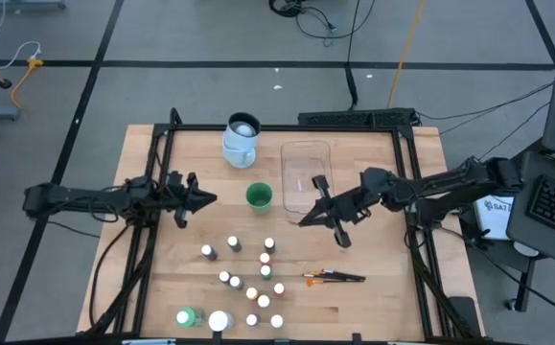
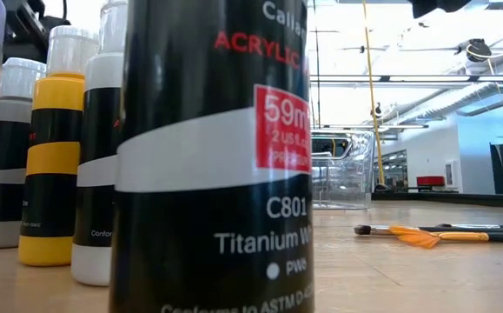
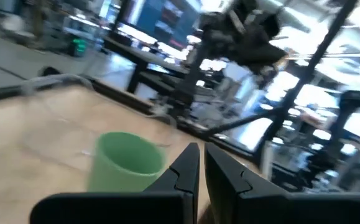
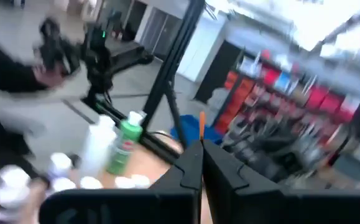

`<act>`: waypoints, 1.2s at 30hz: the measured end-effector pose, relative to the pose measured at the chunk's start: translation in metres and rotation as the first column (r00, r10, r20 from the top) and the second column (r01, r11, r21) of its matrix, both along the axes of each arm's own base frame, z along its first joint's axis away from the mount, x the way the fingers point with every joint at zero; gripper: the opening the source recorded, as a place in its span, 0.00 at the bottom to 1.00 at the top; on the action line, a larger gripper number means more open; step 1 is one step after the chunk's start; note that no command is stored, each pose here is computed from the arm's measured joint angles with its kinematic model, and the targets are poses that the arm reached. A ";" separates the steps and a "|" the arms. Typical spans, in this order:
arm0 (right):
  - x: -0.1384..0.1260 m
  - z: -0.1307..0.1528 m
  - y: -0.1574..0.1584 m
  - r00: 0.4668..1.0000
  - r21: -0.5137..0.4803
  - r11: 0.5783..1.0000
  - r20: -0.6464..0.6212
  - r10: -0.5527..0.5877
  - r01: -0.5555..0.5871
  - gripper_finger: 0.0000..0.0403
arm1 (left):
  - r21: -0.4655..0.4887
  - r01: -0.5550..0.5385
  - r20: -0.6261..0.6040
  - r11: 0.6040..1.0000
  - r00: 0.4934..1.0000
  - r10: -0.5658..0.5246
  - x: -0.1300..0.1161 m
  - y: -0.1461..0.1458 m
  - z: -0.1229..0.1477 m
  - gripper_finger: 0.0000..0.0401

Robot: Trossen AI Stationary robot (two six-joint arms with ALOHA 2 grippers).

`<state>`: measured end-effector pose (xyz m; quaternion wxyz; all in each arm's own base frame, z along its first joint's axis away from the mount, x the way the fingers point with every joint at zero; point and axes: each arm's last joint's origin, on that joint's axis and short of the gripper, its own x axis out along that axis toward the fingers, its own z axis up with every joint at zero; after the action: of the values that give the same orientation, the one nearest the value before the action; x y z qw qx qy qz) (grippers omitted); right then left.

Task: Pick & Place Paint Supplies
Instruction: Put the yellow paintbrush into the green cup

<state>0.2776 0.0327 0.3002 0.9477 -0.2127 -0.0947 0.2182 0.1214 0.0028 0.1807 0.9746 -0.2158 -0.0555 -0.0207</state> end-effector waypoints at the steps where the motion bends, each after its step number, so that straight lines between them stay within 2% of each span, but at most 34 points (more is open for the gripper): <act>1: 0.001 -0.001 0.001 0.999 -0.063 0.998 0.036 -0.001 0.003 0.00 | -0.005 0.018 0.018 1.000 1.000 -0.018 0.002 -0.002 0.002 0.06; 5: 0.008 -0.003 0.013 0.985 -0.256 0.967 0.168 0.036 0.009 0.00 | -0.003 0.064 0.024 0.998 0.998 -0.064 0.015 -0.010 0.014 0.06; 11: 0.013 -0.010 0.033 0.965 -0.410 0.911 0.223 0.140 -0.038 0.00 | 0.071 0.117 -0.087 0.991 0.990 -0.110 0.050 -0.028 0.029 0.06; 16: 0.012 -0.015 0.045 0.934 -0.531 0.845 0.270 0.235 -0.060 0.00 | 0.082 0.116 -0.144 0.990 0.984 -0.103 0.089 -0.042 0.042 0.07; 20: 0.009 -0.014 0.056 0.923 -0.615 0.788 0.326 0.206 0.042 0.00 | 0.099 0.164 -0.191 0.981 0.971 -0.143 0.120 -0.057 0.045 0.07; 23: 0.008 -0.018 0.067 0.935 -0.696 0.695 0.340 0.096 0.182 0.00 | 0.124 0.216 -0.209 0.968 0.960 -0.188 0.140 -0.069 0.047 0.09; 25: 0.006 -0.020 0.074 0.937 -0.741 0.629 0.344 0.055 0.235 0.00 | 0.152 0.227 -0.216 0.962 0.957 -0.192 0.149 -0.074 0.048 0.13; 27: 0.003 -0.022 0.080 0.941 -0.768 0.593 0.335 0.050 0.242 0.00 | 0.166 0.211 -0.214 0.963 0.961 -0.173 0.156 -0.076 0.049 0.20; 31: -0.001 -0.024 0.090 0.946 -0.779 0.584 0.319 0.053 0.230 0.00 | 0.165 0.167 -0.201 0.972 0.971 -0.132 0.163 -0.069 0.054 0.39; 33: -0.003 -0.025 0.094 0.945 -0.798 0.560 0.317 0.076 0.223 0.00 | 0.117 0.129 -0.191 0.985 0.976 -0.106 0.165 -0.063 0.056 0.50; 36: -0.002 -0.031 0.097 0.949 -0.844 0.480 0.308 0.072 0.238 0.00 | 0.013 0.106 -0.182 0.994 0.978 -0.102 0.168 -0.055 0.060 0.64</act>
<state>0.2753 0.1297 0.2692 0.6906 -0.6991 -0.1037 0.1538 0.2891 -0.0524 0.2403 0.9756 -0.2085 0.0450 -0.0527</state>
